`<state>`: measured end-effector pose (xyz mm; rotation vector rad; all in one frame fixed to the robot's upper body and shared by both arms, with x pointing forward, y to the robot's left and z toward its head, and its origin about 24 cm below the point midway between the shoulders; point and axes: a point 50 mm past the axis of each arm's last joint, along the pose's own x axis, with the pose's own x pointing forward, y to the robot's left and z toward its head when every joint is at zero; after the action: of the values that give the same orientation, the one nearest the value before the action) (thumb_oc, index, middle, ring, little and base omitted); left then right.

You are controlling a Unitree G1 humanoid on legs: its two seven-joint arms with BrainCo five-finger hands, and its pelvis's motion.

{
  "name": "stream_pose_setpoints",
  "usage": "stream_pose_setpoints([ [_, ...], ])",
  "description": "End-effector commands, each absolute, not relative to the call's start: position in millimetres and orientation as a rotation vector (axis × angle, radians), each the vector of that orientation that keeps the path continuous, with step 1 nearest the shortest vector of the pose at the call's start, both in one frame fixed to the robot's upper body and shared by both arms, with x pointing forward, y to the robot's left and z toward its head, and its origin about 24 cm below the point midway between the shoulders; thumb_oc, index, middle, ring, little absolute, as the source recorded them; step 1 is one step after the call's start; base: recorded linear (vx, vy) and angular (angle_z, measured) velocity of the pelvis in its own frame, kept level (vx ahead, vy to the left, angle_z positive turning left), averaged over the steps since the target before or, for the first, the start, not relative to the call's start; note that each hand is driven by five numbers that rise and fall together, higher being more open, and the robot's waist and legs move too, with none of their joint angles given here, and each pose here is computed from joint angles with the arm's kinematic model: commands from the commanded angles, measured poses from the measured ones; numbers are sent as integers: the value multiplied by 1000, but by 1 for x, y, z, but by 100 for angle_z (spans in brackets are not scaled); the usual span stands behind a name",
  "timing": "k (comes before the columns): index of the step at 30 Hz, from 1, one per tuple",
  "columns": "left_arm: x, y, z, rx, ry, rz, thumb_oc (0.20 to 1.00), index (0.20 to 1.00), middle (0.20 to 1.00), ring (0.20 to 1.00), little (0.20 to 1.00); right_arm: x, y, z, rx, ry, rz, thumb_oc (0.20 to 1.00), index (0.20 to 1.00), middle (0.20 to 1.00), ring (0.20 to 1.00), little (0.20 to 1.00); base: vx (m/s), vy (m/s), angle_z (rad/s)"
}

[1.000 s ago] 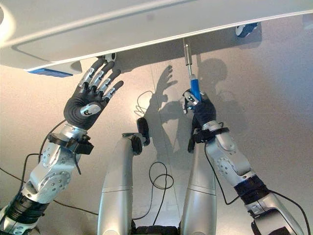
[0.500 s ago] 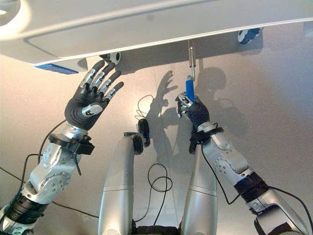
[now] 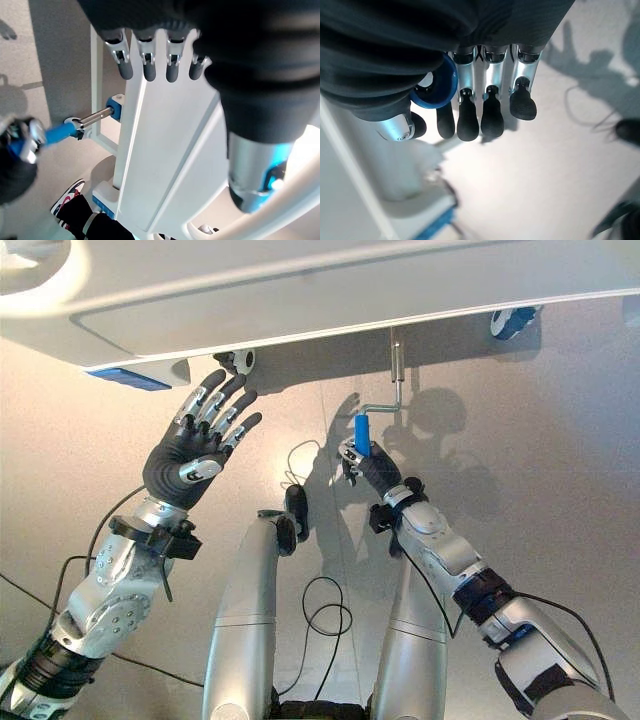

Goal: Raise the hospital bed

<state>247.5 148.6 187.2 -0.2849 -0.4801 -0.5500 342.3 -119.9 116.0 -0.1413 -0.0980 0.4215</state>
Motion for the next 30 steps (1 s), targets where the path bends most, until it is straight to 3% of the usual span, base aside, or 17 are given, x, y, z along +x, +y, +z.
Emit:
stream_pose_setpoints([
  [1, 230, 130, 209, -353, -613, -662, 1000, 1000, 1000, 1000, 1000, 337, -58, 135, -263, -235, 648, 200, 200, 200, 200, 200, 0, 0, 0],
  [5, 230, 128, 208, -361, -604, -676, 1000, 1000, 1000, 1000, 1000, 351, -67, 129, -313, -192, 569, 200, 200, 200, 200, 200, 0, 0, 0],
  [14, 229, 118, 206, -394, -562, -777, 1000, 1000, 1000, 1000, 1000, 389, -126, 104, -367, 28, 269, 200, 200, 200, 200, 200, 0, 0, 0],
  [30, 232, 110, 206, -393, -563, -852, 1000, 1000, 1000, 1000, 1000, 380, -243, 77, -359, 243, -113, 200, 200, 200, 200, 200, 0, 0, 0],
])
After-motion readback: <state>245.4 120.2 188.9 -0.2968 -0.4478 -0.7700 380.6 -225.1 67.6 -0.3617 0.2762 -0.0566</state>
